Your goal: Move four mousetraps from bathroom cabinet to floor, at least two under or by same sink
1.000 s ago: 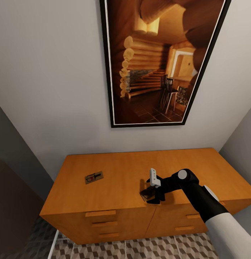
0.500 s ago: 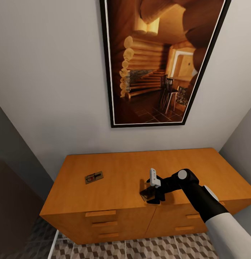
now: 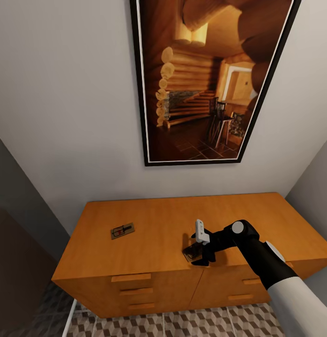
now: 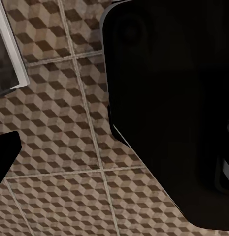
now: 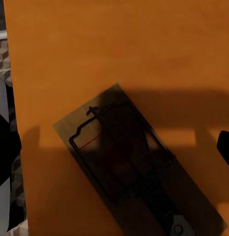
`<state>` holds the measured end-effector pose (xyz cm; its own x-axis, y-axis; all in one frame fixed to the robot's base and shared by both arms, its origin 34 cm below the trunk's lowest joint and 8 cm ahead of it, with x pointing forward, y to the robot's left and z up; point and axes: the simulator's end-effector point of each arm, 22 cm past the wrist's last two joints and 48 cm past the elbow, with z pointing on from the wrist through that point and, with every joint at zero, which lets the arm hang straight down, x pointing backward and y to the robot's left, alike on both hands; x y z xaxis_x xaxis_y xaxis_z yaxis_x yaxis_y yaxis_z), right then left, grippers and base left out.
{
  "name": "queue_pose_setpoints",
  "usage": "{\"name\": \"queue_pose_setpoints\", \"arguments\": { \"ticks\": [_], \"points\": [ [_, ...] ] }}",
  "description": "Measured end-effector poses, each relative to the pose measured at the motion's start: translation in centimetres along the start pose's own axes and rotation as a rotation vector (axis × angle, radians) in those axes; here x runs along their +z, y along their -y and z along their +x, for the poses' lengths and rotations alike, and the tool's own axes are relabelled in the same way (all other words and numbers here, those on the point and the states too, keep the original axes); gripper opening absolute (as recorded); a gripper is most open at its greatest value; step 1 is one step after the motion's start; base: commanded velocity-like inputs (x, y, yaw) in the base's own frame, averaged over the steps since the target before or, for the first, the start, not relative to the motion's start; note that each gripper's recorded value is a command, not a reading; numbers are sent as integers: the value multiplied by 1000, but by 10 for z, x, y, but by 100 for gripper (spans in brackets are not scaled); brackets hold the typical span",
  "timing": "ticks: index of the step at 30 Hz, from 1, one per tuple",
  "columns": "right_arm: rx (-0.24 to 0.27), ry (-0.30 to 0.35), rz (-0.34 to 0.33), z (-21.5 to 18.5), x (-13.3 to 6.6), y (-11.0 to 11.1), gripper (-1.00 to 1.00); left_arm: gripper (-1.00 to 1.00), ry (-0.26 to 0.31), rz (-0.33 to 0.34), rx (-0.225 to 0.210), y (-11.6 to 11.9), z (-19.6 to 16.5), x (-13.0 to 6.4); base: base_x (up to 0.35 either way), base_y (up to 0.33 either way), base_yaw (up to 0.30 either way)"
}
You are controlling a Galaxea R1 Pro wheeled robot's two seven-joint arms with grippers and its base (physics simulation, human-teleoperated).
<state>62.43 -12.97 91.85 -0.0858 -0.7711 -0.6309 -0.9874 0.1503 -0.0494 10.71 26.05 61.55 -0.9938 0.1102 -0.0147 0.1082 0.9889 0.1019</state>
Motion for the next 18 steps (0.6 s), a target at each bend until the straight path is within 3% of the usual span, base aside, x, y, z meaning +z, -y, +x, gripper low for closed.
{"name": "queue_pose_setpoints", "arguments": {
  "ticks": [18],
  "points": [
    [2,-3,0,2,0,0,100,100,-1,0,0,0,0,0,0,0,0]
  ]
}}
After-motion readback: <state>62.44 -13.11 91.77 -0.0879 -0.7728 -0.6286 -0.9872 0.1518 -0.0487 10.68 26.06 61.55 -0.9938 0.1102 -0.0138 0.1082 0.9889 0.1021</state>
